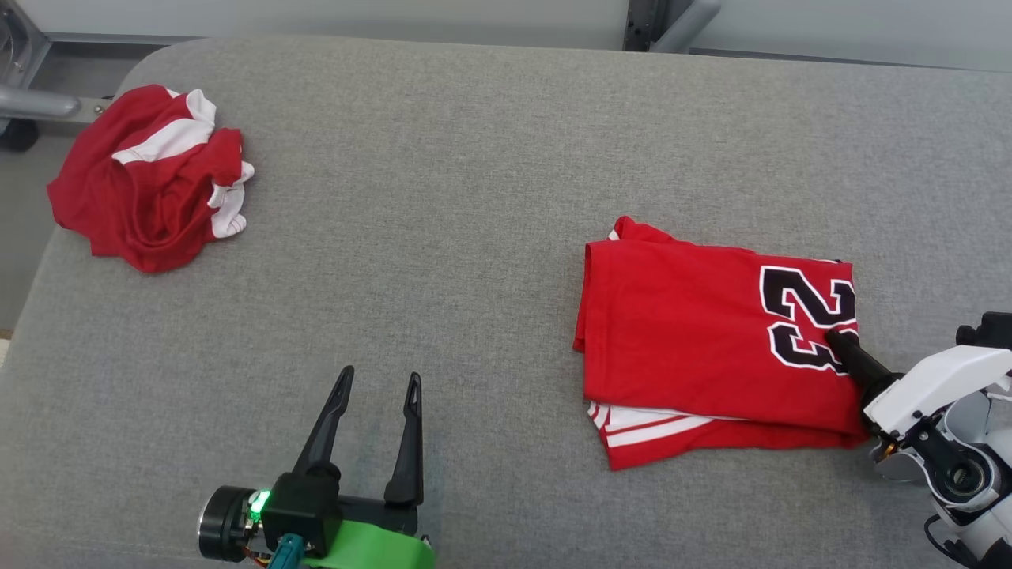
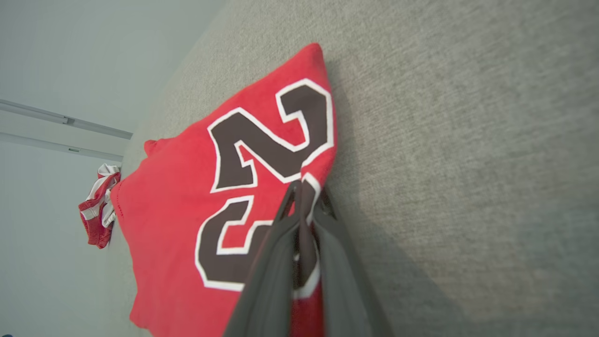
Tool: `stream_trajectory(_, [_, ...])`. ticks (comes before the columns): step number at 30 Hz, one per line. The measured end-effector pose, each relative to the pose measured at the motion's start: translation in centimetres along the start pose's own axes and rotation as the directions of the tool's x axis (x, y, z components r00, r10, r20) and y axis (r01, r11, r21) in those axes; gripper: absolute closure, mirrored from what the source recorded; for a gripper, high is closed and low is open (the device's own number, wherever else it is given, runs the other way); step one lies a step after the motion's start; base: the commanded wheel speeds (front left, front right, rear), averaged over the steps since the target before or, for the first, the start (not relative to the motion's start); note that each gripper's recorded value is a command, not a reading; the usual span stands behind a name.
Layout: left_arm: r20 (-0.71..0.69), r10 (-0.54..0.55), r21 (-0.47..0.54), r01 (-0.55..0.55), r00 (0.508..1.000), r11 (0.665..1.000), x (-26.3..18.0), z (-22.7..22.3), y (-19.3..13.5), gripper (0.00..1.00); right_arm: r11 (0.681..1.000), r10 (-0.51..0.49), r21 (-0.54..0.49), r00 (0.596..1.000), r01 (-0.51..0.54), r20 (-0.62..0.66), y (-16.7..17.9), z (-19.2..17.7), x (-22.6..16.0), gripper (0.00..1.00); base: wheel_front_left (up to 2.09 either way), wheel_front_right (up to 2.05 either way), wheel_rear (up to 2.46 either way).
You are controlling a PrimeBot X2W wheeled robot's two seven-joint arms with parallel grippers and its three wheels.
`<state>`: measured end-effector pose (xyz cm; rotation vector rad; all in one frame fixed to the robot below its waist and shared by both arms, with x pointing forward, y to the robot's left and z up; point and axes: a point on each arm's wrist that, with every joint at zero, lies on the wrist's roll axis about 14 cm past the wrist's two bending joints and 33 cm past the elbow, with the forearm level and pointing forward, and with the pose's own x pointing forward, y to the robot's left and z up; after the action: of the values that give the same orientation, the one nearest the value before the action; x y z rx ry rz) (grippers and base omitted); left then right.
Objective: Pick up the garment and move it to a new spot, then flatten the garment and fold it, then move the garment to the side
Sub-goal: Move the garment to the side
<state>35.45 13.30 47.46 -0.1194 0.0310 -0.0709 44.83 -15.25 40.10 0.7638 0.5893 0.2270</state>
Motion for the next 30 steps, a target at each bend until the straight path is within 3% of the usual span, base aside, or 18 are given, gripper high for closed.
stream_trajectory(9, [0.000, -0.057, 0.003, 0.057, 0.998, 0.998, 1.4, -0.2, -1.5, 0.00, 0.999, 0.019, -0.039, 0.995, -0.015, 0.094, 0.2, 2.4, -1.0, 1.00, 0.00, 0.00, 0.00])
stream_trajectory(18, [0.009, -0.189, 0.023, 0.188, 0.982, 0.982, 4.2, -0.5, -4.7, 0.00, 0.997, -0.002, -0.076, 0.983, 0.016, 0.184, -1.0, 4.0, -3.5, 1.00, 0.00, 0.00, 0.00])
stream_trajectory(30, [0.003, -0.414, 0.026, 0.414, 0.910, 0.910, 7.1, -2.0, -11.2, 0.00, 0.989, -0.111, -0.063, 0.949, 0.135, 0.294, -4.6, 5.0, -8.6, 1.00, 0.00, 0.00, 0.00])
